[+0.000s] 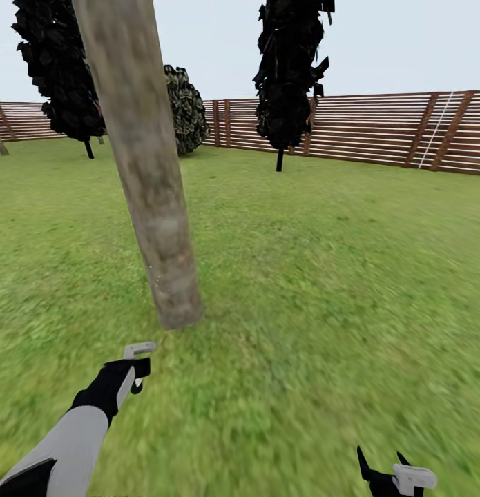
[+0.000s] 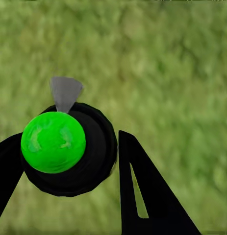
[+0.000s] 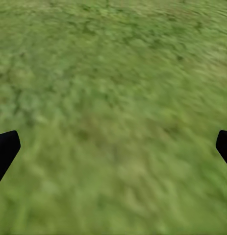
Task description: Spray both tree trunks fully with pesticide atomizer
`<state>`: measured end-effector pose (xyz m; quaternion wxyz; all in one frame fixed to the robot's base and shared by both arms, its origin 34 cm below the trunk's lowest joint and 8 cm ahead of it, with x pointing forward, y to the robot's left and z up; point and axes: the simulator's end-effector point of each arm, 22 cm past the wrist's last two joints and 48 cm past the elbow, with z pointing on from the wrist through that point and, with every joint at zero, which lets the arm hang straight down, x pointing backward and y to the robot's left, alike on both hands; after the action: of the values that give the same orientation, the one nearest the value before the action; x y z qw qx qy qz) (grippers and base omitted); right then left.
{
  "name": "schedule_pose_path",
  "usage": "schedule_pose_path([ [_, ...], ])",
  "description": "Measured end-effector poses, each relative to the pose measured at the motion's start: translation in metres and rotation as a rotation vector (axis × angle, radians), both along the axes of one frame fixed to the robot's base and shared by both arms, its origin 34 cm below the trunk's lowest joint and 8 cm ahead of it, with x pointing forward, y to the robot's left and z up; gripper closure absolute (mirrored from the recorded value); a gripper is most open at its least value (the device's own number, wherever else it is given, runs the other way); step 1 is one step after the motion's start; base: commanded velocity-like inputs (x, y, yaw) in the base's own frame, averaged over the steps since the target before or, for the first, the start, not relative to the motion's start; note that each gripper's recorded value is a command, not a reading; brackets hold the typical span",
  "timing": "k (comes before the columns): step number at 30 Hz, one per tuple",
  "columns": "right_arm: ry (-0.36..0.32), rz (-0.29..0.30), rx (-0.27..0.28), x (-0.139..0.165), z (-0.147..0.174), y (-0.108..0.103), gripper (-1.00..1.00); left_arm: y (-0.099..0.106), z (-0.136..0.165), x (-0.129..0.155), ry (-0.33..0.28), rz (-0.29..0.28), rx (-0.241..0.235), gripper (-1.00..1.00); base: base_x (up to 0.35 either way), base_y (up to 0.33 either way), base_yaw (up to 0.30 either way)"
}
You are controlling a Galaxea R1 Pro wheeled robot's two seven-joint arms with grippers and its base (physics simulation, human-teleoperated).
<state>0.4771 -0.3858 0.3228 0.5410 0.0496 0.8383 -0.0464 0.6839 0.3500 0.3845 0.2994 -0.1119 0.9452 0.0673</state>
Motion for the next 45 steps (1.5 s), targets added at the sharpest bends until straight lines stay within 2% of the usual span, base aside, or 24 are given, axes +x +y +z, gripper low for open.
schedule_pose_path([
  [2, 0.0, 0.0, 0.0, 0.0, 0.0, 0.0, -1.0, -0.001, 0.003, 0.003, -0.006, -0.003, 0.003, 1.0, 0.003, -0.006, 0.014],
  [5, 0.0, 0.0, 0.0, 0.0, 0.0, 0.0, -1.0, -0.016, 0.007, 0.01, -0.012, -0.016, -0.013, 1.0, 0.001, -0.002, 0.004],
  [7, 0.0, 0.0, 0.0, 0.0, 0.0, 0.0, -1.0, -0.05, 0.009, 0.016, -0.018, -0.043, -0.048, 1.0, 0.0, 0.0, 0.001],
  [10, 0.0, 0.0, 0.0, 0.0, 0.0, 0.0, -1.0, -0.092, 0.023, 0.032, -0.037, -0.095, -0.064, 1.0, 0.0, 0.0, 0.0],
  [11, 0.0, 0.0, 0.0, 0.0, 0.0, 0.0, -1.0, -0.1, 0.027, 0.036, -0.034, -0.108, -0.063, 1.0, 0.0, 0.0, 0.0],
  [15, 0.0, 0.0, 0.0, 0.0, 0.0, 0.0, -1.0, -0.1, 0.052, 0.058, -0.042, -0.117, -0.054, 1.0, 0.0, 0.0, 0.0],
  [17, 0.0, 0.0, 0.0, 0.0, 0.0, 0.0, -1.0, -0.086, 0.063, 0.068, -0.053, -0.095, -0.021, 1.0, 0.0, 0.0, 0.0],
  [20, 0.001, 0.0, 0.0, 0.0, 0.0, 0.0, -1.0, -0.054, 0.066, 0.066, -0.04, -0.042, 0.046, 1.0, 0.0, 0.0, 0.0],
  [23, 0.001, 0.0, 0.0, 0.0, 0.0, 0.0, -1.0, -0.044, 0.062, 0.061, -0.028, -0.03, 0.063, 1.0, 0.007, 0.0, 0.0],
  [35, 0.0, 0.0, 0.001, 0.0, 0.0, 0.0, -1.0, -0.054, 0.059, 0.059, -0.024, -0.036, 0.046, 1.0, 0.294, 0.0, 0.0],
  [40, 0.001, 0.0, 0.001, 0.0, 0.0, 0.0, -1.0, -0.076, 0.058, 0.059, -0.025, -0.054, 0.02, 1.0, 0.069, 0.0, 0.0],
  [43, 0.0, 0.0, 0.001, 0.0, 0.0, 0.0, -1.0, -0.101, 0.053, 0.056, -0.013, -0.075, -0.007, 1.0, 0.004, 0.0, 0.0],
  [45, 0.0, 0.0, 0.001, 0.0, 0.0, 0.0, -1.0, -0.107, 0.052, 0.055, -0.011, -0.081, -0.012, 1.0, 0.001, 0.0, 0.0],
])
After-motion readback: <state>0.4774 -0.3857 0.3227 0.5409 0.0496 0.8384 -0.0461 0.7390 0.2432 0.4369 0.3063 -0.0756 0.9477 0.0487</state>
